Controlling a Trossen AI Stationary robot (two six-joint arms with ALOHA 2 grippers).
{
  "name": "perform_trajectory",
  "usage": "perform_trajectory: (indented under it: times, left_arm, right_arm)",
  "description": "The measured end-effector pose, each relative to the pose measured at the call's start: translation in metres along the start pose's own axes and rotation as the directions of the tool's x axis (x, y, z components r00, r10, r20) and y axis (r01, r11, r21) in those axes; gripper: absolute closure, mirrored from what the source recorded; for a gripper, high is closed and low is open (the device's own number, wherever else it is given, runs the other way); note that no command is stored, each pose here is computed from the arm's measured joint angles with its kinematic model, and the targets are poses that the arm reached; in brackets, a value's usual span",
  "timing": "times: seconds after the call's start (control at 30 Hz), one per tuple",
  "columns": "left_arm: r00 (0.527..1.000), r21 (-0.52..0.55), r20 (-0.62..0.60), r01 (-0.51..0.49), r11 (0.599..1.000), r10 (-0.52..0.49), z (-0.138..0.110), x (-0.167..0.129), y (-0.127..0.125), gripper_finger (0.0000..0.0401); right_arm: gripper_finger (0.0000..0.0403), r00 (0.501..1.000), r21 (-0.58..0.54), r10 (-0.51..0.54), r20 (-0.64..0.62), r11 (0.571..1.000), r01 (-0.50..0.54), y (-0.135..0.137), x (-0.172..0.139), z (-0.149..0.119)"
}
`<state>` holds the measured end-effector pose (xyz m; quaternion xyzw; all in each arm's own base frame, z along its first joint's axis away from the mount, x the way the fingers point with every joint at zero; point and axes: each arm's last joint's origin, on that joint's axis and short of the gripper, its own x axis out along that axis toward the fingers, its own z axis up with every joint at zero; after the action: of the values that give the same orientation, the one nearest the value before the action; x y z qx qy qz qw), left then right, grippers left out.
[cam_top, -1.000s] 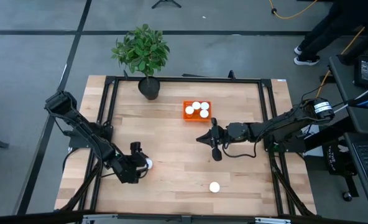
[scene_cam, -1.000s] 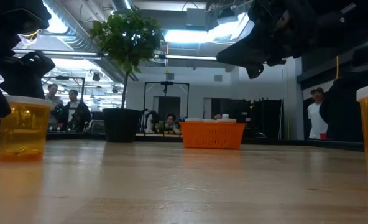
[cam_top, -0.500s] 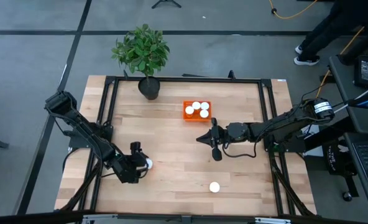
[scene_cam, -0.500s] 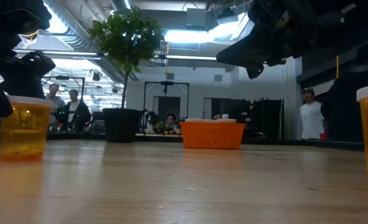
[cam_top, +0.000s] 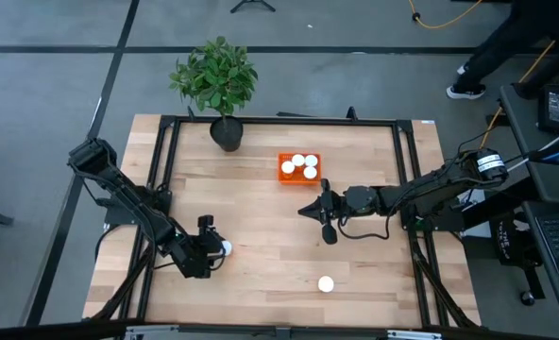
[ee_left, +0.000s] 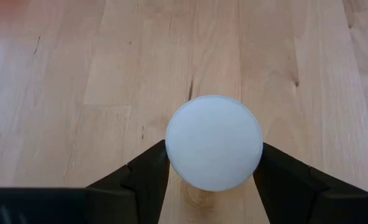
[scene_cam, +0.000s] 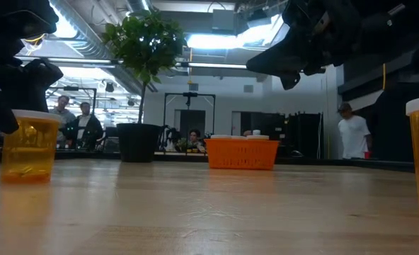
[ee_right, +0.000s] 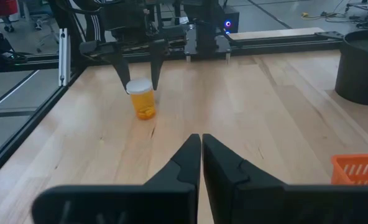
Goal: Pick and place pill bottles into a basket
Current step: Put the left orange pill bottle into the orange bin
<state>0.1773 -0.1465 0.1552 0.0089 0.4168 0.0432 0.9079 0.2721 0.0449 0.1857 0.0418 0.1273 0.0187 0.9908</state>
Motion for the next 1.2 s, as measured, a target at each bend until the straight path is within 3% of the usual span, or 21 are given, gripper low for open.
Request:
perform_trajectory:
  times: [0.63,0.93,1.2]
  left_arm:
    - [1.0,0.031,0.011,0.002,1.0,-0.003,0.001,0.0,0.0,0.0194]
    - [0.995,0.096,0.095,0.028,0.995,-0.038,0.009,-0.001,-0.006,0.0194]
    - [0.965,0.093,0.26,0.01,0.996,-0.033,0.028,0.0,-0.008,0.0193]
  right_arm:
    - [0.0382,1.0,0.0,0.0,0.0,1.0,0.0,0.0,0.0,0.0]
    - [0.0382,1.0,0.0,0.0,0.0,1.0,0.0,0.0,0.0,0.0]
    - [0.0382,1.0,0.0,0.0,0.0,1.0,0.0,0.0,0.0,0.0]
